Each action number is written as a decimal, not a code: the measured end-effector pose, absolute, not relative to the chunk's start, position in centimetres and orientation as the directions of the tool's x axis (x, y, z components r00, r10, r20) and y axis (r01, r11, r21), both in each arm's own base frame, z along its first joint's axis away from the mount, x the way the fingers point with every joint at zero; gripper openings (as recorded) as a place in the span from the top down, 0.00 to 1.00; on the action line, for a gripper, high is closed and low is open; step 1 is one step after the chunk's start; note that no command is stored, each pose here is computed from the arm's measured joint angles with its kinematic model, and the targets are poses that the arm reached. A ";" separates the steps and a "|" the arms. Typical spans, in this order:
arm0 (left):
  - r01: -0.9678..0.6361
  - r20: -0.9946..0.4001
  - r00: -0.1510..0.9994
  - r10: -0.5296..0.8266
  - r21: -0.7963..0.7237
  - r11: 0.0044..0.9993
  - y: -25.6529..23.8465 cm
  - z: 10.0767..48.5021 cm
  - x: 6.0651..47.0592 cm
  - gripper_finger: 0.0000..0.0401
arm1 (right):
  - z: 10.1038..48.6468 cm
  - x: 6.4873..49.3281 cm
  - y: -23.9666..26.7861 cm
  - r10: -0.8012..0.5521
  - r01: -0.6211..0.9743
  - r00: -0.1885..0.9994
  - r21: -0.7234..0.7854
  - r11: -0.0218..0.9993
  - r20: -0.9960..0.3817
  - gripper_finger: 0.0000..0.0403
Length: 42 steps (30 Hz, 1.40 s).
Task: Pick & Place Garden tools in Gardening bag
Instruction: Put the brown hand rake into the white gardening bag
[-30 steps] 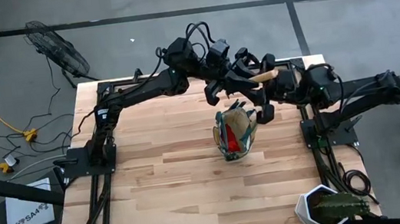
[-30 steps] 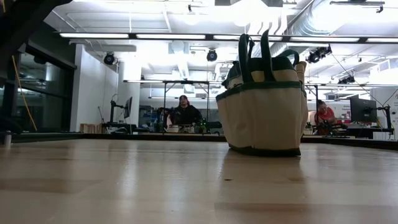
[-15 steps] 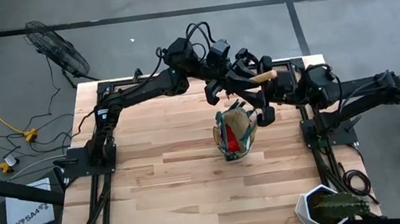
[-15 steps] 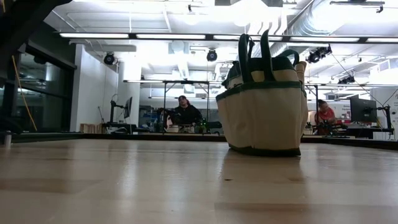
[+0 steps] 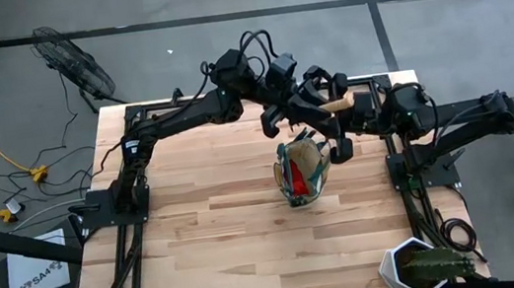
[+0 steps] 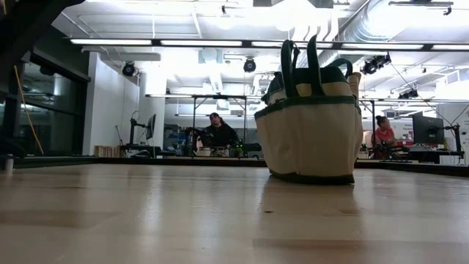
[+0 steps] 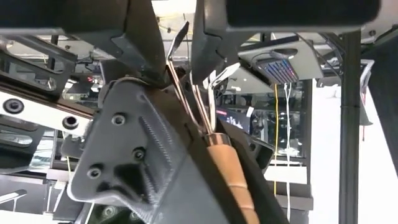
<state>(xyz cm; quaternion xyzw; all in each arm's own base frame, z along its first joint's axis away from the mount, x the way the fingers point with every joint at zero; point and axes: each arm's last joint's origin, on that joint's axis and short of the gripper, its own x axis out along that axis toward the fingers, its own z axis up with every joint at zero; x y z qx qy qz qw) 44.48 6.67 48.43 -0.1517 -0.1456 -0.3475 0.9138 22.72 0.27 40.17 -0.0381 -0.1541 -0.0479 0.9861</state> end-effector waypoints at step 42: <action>0.432 0.311 0.857 -0.411 0.001 0.902 7.9 47.2 45.3 0.85 | 41.1 15.7 1.4 -0.301 0.289 0.937 0.088 0.953 0.178 0.64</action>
